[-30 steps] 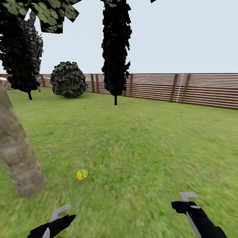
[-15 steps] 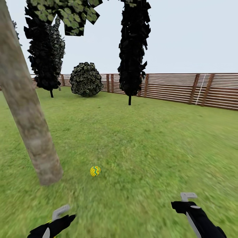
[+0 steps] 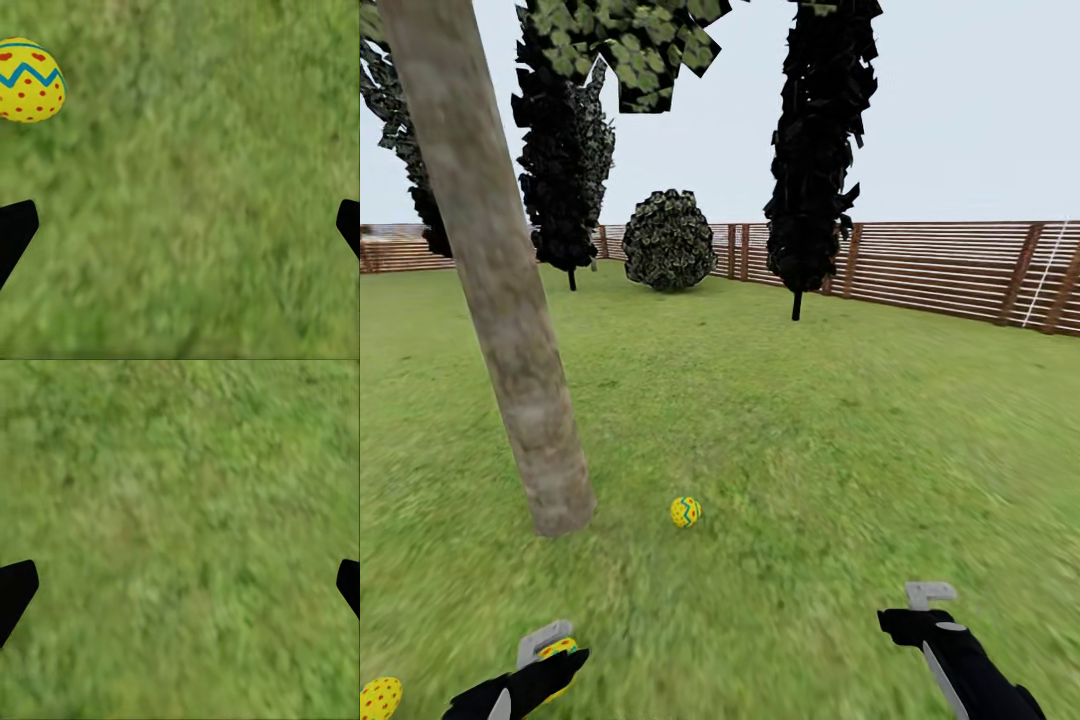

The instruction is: Take the three Easter eggs out of the wicker basket on the lawn in the garden, then place them on the lawn next to a single tree (choose any tree) so that all three eggs are next to the same tree and none are left in the basket.

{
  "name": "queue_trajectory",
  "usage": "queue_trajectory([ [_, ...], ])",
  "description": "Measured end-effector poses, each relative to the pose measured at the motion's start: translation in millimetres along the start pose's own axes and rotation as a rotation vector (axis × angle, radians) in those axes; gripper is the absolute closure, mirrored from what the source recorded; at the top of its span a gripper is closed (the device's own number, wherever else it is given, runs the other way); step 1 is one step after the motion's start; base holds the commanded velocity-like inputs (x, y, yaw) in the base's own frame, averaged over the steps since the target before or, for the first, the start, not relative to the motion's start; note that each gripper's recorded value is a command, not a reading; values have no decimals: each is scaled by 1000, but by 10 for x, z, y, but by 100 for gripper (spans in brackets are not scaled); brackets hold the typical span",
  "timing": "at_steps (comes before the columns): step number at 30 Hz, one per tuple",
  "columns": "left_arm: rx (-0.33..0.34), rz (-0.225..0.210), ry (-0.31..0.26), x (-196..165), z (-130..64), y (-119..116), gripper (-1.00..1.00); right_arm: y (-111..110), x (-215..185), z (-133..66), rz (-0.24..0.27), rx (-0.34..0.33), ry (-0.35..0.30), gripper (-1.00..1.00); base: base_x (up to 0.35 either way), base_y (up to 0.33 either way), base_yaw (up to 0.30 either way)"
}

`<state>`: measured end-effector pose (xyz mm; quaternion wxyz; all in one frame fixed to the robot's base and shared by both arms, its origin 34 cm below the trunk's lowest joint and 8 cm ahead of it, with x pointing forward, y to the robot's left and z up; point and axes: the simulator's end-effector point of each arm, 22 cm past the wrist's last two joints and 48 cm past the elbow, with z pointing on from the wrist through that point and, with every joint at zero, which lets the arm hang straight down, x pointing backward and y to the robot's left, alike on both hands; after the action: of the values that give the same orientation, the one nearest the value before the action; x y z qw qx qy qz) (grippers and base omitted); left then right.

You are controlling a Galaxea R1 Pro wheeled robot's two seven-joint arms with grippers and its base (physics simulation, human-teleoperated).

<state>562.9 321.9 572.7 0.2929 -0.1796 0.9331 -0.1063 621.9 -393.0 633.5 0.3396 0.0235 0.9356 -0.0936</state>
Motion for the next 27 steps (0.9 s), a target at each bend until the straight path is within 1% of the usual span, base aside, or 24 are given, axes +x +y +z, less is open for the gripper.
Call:
queue_trajectory([
  [27,-1,-2,-1,-5,-2,10,-100,7,5,1,1,-1,1,-100,0,0,297],
])
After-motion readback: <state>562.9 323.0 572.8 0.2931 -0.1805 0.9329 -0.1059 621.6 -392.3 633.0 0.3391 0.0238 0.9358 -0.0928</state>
